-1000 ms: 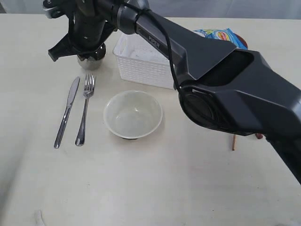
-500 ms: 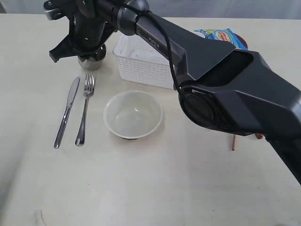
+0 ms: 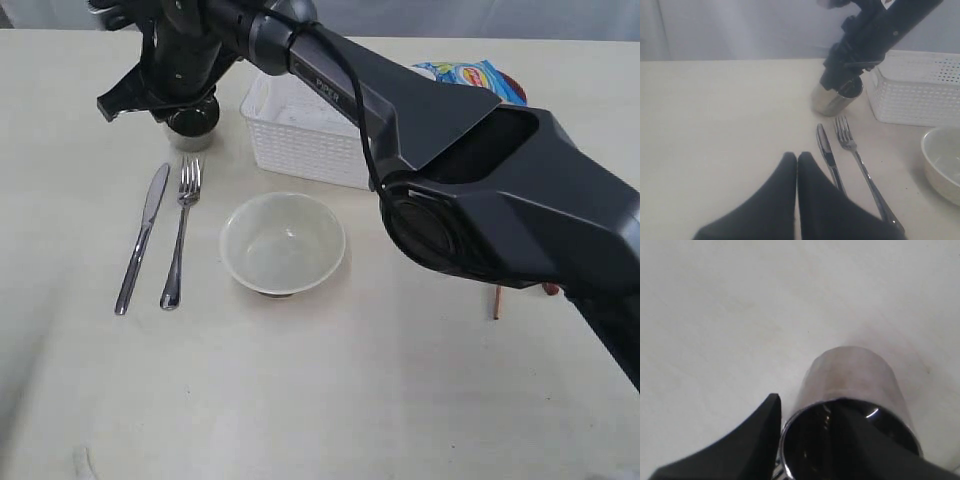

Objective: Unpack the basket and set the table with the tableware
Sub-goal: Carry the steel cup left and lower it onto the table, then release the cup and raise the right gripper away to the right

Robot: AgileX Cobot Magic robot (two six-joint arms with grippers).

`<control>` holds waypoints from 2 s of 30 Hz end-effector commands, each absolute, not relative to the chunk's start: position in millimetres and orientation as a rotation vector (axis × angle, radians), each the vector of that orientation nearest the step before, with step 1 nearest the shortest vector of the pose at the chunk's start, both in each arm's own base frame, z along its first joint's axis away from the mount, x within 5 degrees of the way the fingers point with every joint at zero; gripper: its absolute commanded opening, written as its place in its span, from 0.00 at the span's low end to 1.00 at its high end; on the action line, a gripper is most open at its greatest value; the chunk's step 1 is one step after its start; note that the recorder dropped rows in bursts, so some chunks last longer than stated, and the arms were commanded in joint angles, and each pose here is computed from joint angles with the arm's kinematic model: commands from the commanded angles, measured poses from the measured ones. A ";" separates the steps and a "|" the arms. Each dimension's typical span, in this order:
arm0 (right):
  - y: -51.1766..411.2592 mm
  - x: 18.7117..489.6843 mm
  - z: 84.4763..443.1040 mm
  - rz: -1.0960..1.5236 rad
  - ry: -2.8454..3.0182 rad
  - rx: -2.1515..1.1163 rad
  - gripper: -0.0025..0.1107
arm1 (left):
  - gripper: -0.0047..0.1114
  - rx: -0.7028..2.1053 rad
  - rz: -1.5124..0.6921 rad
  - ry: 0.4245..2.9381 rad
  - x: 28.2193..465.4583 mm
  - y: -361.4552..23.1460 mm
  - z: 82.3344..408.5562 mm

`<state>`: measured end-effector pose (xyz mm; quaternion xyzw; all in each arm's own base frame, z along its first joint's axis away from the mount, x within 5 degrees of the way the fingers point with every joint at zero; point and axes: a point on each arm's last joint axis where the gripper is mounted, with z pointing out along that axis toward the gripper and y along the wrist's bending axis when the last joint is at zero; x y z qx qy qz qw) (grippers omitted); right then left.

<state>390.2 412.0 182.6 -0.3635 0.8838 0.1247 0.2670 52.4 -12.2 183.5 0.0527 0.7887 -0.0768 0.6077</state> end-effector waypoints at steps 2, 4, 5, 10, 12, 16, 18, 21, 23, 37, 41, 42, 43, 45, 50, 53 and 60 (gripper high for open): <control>406.9 401.0 186.6 0.353 2.340 -0.945 0.31 | 0.04 0.126 -0.185 1.821 52.2 -12.6 182.7; 404.0 404.9 187.2 0.365 2.338 -0.927 0.31 | 0.04 0.126 -0.185 1.821 52.2 -12.6 182.7; 401.2 407.7 187.2 0.375 2.345 -0.914 0.31 | 0.04 0.127 -0.184 1.821 52.2 -12.6 182.7; 397.6 412.1 187.2 0.450 2.348 -0.916 0.31 | 0.04 0.127 -0.184 1.821 52.2 -12.6 182.7; 399.1 412.3 188.6 0.499 2.328 -0.929 0.31 | 0.04 0.127 -0.184 1.821 52.2 -12.6 182.7; 400.9 412.0 189.9 0.540 2.313 -0.930 0.31 | 0.04 0.127 -0.184 1.821 52.2 -12.6 182.7; 400.9 412.0 189.9 0.539 2.312 -0.932 0.31 | 0.04 0.127 -0.184 1.821 52.2 -12.6 182.7; 400.8 412.1 189.9 0.537 2.311 -0.933 0.31 | 0.04 0.127 -0.184 1.821 52.2 -12.6 182.7; 400.8 412.1 189.9 0.537 2.311 -0.933 0.31 | 0.04 0.127 -0.184 1.821 52.2 -12.6 182.7; 381.8 389.7 262.0 0.499 2.302 -1.061 0.02 | 0.04 0.126 -0.185 1.821 52.2 -12.6 182.7; 377.3 384.9 291.3 0.519 2.234 -1.036 0.02 | 0.04 0.126 -0.185 1.821 52.2 -12.6 182.7; 376.3 383.8 294.7 0.520 2.233 -1.035 0.02 | 0.04 0.126 -0.185 1.821 52.2 -12.6 182.7; 375.2 382.3 299.9 0.527 2.228 -1.029 0.02 | 0.04 0.126 -0.185 1.821 52.2 -12.6 182.7; 374.2 377.5 310.4 0.534 2.213 -1.028 0.02 | 0.04 0.126 -0.185 1.821 52.2 -12.6 182.7; 366.1 362.5 340.6 0.542 2.201 -1.029 0.02 | 0.04 0.126 -0.185 1.821 52.2 -12.6 182.7; 357.5 354.9 363.2 0.534 2.167 -1.021 0.02 | 0.04 0.126 -0.185 1.821 52.2 -12.6 182.7; 332.7 331.9 417.5 0.525 2.083 -1.009 0.02 | 0.04 0.126 -0.185 1.821 52.2 -12.6 182.7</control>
